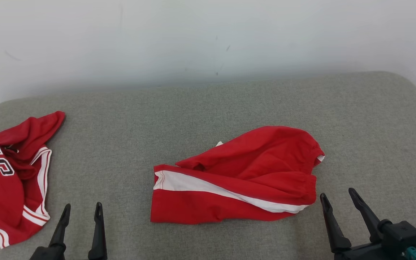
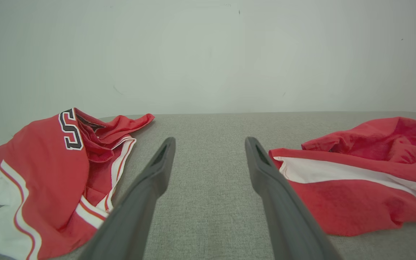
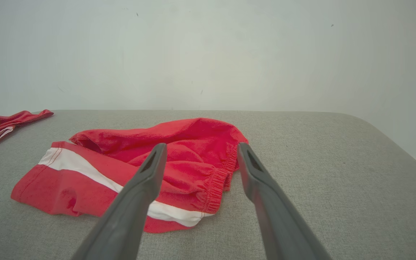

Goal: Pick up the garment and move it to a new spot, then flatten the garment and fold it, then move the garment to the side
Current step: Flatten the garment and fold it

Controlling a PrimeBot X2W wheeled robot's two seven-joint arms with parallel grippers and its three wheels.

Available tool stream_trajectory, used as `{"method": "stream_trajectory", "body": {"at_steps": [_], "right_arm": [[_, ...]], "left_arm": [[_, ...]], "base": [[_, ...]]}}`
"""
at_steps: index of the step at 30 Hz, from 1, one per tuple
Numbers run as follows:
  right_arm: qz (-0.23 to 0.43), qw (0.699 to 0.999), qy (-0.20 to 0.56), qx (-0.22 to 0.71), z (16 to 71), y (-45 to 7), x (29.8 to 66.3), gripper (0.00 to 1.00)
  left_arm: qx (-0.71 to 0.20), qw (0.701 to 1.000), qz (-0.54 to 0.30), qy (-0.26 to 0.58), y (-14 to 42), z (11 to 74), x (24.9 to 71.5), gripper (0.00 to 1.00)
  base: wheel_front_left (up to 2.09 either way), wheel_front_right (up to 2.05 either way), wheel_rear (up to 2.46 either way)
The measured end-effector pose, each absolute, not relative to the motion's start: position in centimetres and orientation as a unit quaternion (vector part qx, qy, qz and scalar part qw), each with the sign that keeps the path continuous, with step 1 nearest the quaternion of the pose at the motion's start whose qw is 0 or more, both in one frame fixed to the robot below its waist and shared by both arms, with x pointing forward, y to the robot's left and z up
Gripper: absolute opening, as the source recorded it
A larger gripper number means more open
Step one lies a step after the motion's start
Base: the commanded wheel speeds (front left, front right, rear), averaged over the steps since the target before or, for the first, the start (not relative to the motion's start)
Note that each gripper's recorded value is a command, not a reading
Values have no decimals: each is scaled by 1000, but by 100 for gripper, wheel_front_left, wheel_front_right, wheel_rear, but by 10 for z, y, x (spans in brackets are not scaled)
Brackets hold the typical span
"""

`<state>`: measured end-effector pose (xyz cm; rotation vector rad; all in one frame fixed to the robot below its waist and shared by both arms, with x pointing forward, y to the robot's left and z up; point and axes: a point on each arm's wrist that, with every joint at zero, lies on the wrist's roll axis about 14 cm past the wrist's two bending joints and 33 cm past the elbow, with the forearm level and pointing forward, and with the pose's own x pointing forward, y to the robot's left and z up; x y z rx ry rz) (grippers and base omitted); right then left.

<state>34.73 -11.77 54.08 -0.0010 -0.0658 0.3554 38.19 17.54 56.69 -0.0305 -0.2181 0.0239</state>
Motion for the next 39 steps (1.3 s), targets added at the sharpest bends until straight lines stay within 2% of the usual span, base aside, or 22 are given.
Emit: {"method": "stream_trajectory", "body": {"at_steps": [7, 18, 25, 32, 34, 35, 36, 39], "right_arm": [[179, 983, -29, 4, 539, -116, 348, 100], [179, 984, -17, 9, 530, -117, 356, 100], [157, 987, -8, 16, 519, -131, 362, 100], [137, 990, 7, 21, 506, -143, 368, 100], [133, 991, 9, 22, 504, -145, 368, 100], [131, 991, 12, 23, 502, -146, 369, 100], [130, 991, 15, 23, 500, -147, 369, 100], [129, 991, 15, 26, 499, -148, 370, 100]], "left_arm": [[-28, 996, -18, -85, 162, 561, 385, 100], [-46, 985, -165, 18, 87, 543, 423, 100], [-44, 976, -189, 98, 74, 505, 452, 100], [-40, 970, -203, 128, 63, 482, 470, 100], [-39, 969, -206, 128, 60, 480, 473, 71], [-37, 970, -207, 124, 59, 480, 475, 33], [-38, 970, -208, 123, 59, 480, 476, 0], [-38, 969, -206, 131, 59, 476, 477, 0]], "base": [[0, 0, 0], [0, 0, 0], [0, 0, 0], [0, 0, 0], [0, 0, 0], [0, 0, 0], [0, 0, 0], [0, 0, 0]]}}
